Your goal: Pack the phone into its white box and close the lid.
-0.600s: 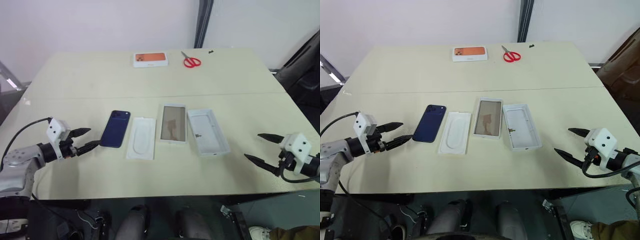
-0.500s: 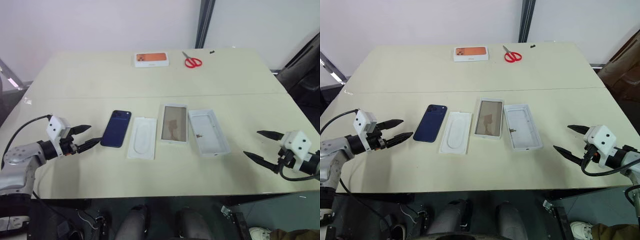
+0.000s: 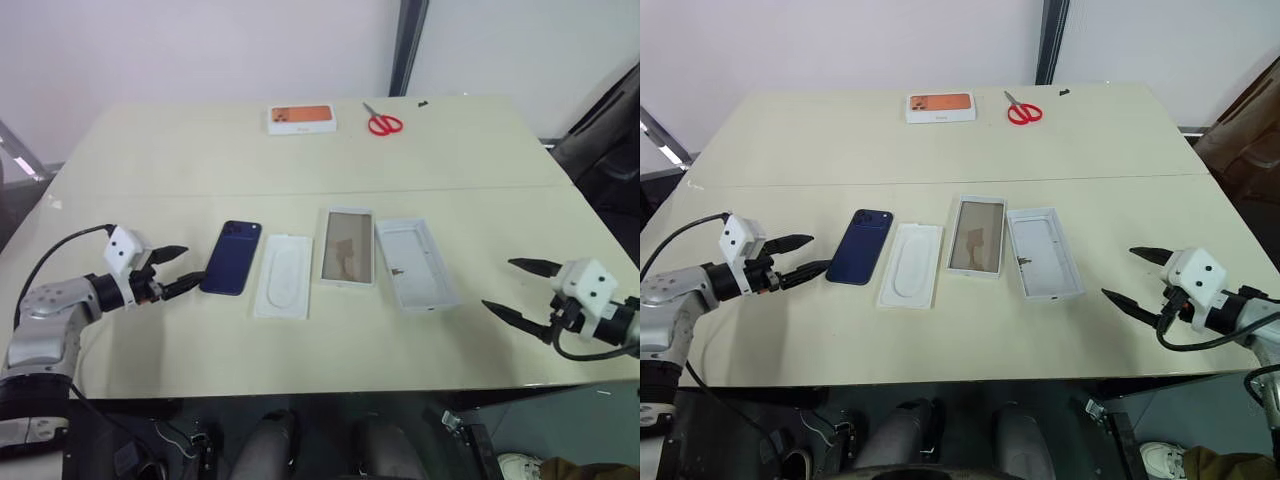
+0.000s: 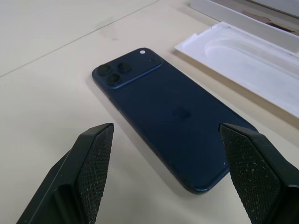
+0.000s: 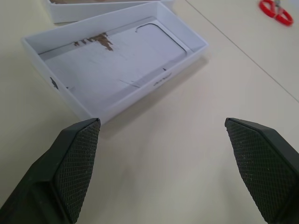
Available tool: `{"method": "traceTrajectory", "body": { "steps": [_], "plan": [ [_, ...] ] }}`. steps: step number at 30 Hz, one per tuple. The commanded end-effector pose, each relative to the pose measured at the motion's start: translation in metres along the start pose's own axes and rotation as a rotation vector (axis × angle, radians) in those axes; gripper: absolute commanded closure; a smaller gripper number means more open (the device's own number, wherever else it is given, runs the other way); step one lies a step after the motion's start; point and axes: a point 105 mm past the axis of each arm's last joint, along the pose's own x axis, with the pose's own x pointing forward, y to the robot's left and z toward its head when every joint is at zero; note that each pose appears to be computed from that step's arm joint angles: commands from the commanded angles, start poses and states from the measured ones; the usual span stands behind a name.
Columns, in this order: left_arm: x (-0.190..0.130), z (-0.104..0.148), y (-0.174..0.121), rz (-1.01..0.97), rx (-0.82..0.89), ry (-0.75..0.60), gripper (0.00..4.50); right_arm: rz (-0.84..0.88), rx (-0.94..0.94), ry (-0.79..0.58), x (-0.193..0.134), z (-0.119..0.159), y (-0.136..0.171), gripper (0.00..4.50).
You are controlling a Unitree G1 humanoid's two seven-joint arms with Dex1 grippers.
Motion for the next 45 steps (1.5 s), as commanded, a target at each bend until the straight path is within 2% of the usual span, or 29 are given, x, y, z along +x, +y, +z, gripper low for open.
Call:
{"method": "traceTrajectory", "body": {
  "steps": [1,7,12,14,18,27,31,34,35,42,45],
  "plan": [
    [0.002,0.015,0.001,-0.022,0.028,-0.037,0.72,-0.021,-0.032,-0.027,0.002,0.009,-0.008,0.03],
    [0.003,0.025,-0.001,-0.031,0.010,-0.044,0.72,-0.019,-0.047,-0.064,0.010,0.020,-0.008,0.03],
    [0.007,0.015,-0.020,-0.082,-0.053,0.037,0.72,0.009,-0.069,-0.070,0.017,0.026,-0.007,0.03],
    [0.009,0.014,-0.024,-0.069,-0.120,0.065,0.72,0.030,-0.102,-0.074,0.021,0.032,-0.007,0.03],
    [0.014,0.031,-0.030,-0.074,-0.206,0.040,0.72,0.103,-0.178,-0.112,0.036,0.054,-0.001,0.03],
    [0.037,0.032,-0.055,-0.082,-0.385,0.150,0.72,0.189,-0.262,-0.199,0.068,0.084,0.013,0.03],
    [0.047,0.039,-0.078,-0.146,-0.428,0.175,0.72,0.188,-0.253,-0.217,0.075,0.086,0.016,0.03],
    [0.047,0.020,-0.089,-0.142,-0.441,0.272,0.72,0.176,-0.244,-0.223,0.075,0.086,0.017,0.03],
    [0.047,0.017,-0.092,-0.151,-0.496,0.279,0.72,0.171,-0.241,-0.222,0.075,0.085,0.016,0.03],
    [0.055,0.026,-0.093,-0.171,-0.705,0.218,0.72,0.153,-0.228,-0.216,0.073,0.083,0.017,0.03],
    [0.057,0.021,-0.095,-0.173,-0.752,0.237,0.72,0.143,-0.223,-0.216,0.072,0.082,0.017,0.03]
  ]
}}
